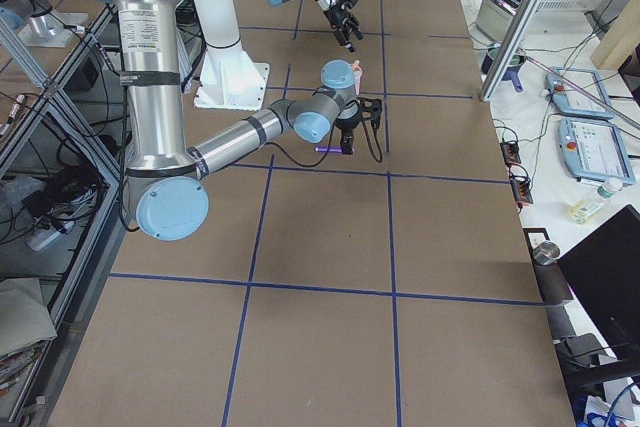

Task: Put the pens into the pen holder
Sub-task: 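Drop the orange marker in the cup while the right gripper reaches the purple marker, then close the right gripper on the purple marker and lift it upright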

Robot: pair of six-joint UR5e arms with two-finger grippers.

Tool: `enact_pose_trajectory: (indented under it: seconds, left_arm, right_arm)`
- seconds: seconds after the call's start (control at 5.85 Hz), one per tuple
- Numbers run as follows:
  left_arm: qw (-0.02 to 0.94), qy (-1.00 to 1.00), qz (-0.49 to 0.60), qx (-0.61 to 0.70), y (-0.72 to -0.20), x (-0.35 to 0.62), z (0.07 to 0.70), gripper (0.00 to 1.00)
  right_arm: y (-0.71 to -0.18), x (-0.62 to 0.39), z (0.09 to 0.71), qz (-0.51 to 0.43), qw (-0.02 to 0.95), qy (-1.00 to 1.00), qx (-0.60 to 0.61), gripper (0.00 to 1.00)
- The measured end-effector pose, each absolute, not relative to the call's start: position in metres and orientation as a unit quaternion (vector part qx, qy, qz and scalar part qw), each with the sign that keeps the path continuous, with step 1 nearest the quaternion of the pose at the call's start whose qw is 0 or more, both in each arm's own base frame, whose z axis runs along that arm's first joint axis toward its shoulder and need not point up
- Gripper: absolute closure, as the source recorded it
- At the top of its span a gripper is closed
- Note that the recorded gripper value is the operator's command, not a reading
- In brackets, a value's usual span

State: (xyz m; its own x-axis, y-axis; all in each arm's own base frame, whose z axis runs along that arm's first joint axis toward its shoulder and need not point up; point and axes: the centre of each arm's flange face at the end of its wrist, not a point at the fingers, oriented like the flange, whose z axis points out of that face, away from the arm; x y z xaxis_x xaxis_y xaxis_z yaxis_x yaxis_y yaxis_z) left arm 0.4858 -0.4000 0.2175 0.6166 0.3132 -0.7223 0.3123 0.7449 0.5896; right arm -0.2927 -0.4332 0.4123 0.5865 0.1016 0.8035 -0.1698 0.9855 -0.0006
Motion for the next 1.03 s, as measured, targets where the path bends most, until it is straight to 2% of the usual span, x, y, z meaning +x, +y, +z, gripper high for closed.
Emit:
enact_pose_trajectory:
  seconds: [0.51,1.03]
  left_arm:
    - [0.862,0.401,0.093,0.295,-0.442,0.361,0.321,0.0]
    - [0.869,0.391,0.115,0.279,-0.446,0.325,0.349,0.0]
  right_arm:
    - [-0.428,-0.37,0.421,0.048,0.918,-0.393,-0.034,0.0]
    - [-0.453,-0.421,0.389,-0.032,0.938,-0.341,-0.049,0.0]
